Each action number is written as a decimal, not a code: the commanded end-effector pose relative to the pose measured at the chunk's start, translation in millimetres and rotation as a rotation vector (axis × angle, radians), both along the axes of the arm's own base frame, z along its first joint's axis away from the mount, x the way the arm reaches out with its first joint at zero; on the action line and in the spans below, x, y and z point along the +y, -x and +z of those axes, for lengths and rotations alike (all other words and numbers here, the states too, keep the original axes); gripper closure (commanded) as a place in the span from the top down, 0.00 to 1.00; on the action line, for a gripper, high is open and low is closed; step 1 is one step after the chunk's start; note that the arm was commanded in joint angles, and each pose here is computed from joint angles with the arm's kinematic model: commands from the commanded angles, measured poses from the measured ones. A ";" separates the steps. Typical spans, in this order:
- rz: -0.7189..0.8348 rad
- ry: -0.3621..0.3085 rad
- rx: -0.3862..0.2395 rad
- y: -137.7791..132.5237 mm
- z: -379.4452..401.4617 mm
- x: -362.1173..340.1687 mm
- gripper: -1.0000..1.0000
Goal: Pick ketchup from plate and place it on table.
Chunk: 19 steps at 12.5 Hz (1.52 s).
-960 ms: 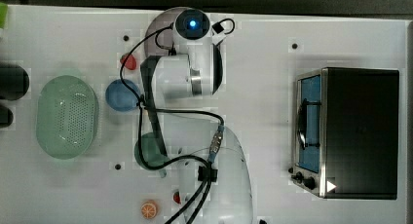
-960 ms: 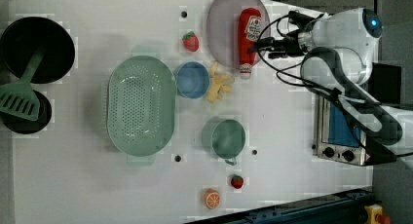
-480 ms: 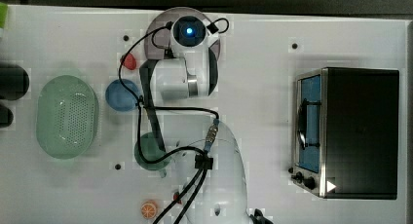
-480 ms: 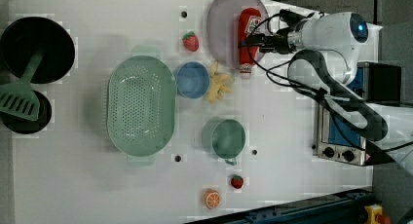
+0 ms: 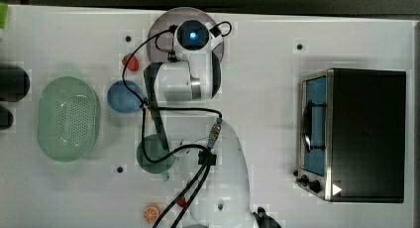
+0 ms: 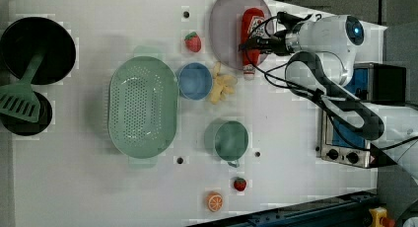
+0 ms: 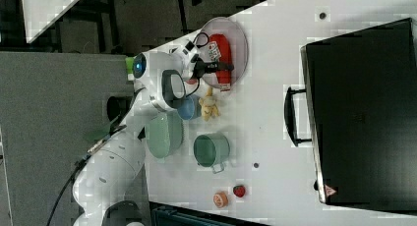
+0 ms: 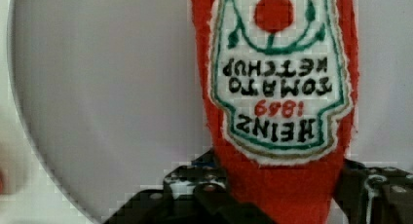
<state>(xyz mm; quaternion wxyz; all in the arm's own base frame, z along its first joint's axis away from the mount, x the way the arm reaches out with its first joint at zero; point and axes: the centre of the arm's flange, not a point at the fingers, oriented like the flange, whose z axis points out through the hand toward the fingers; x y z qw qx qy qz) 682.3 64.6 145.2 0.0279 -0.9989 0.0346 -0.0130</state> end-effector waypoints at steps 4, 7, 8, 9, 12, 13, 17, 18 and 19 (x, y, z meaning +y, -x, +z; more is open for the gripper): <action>-0.002 0.001 -0.103 -26.4 60.5 0.1 0.58; -0.076 0.016 -0.097 -29.0 124.5 -10.9 0.58; -0.090 0.023 -0.100 -27.5 151.9 -16.8 0.58; -0.101 0.028 -0.108 -25.5 179.1 -23.9 0.58; -0.163 -0.001 -0.095 -11.6 247.9 -44.8 0.58; -0.188 -0.024 -0.069 -3.9 264.3 -50.8 0.58; -0.275 -0.060 -0.008 27.4 323.4 -90.5 0.58; -0.294 -0.051 0.004 36.8 331.8 -102.5 0.58; -0.313 -0.043 0.029 48.4 335.0 -113.0 0.58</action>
